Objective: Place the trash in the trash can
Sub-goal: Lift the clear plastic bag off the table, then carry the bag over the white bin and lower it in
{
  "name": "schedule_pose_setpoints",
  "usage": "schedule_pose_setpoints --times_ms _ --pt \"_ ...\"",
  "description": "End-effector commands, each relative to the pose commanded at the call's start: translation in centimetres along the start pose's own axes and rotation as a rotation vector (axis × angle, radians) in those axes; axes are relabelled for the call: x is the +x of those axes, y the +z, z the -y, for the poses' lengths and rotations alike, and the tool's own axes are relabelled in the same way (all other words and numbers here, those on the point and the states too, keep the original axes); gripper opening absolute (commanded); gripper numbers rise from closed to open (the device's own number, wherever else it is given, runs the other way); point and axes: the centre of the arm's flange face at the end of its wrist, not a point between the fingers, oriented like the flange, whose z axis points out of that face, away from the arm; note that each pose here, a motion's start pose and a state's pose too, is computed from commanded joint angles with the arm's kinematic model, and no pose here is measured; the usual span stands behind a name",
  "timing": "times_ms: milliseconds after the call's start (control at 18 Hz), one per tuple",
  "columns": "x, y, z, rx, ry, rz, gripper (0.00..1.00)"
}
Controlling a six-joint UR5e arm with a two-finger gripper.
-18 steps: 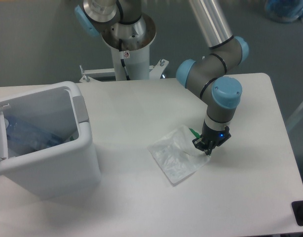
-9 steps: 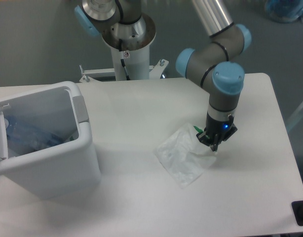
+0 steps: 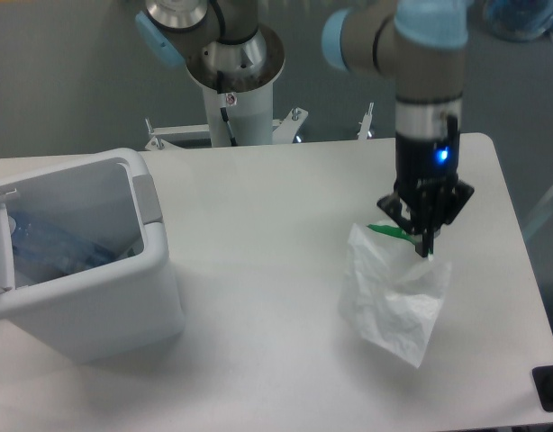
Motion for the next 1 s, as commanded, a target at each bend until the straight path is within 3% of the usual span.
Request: schedule_pose_setpoints --times_ms 222,333,500,722,1000 --pt "4.5 -4.7 2.0 0.104 0.060 -0.143 0.02" --pt "6.0 -6.6 2.5 0.134 0.089 -0.152 0.02" --pt "11.5 -8.1 2.3 0.168 0.292 -0.215 0.00" --pt "16.6 -10.0 1.4 0.202 0.490 -0.264 0.00" --pt "22.9 -11.6 -1.1 0.205 0.594 -0.352 0.00"
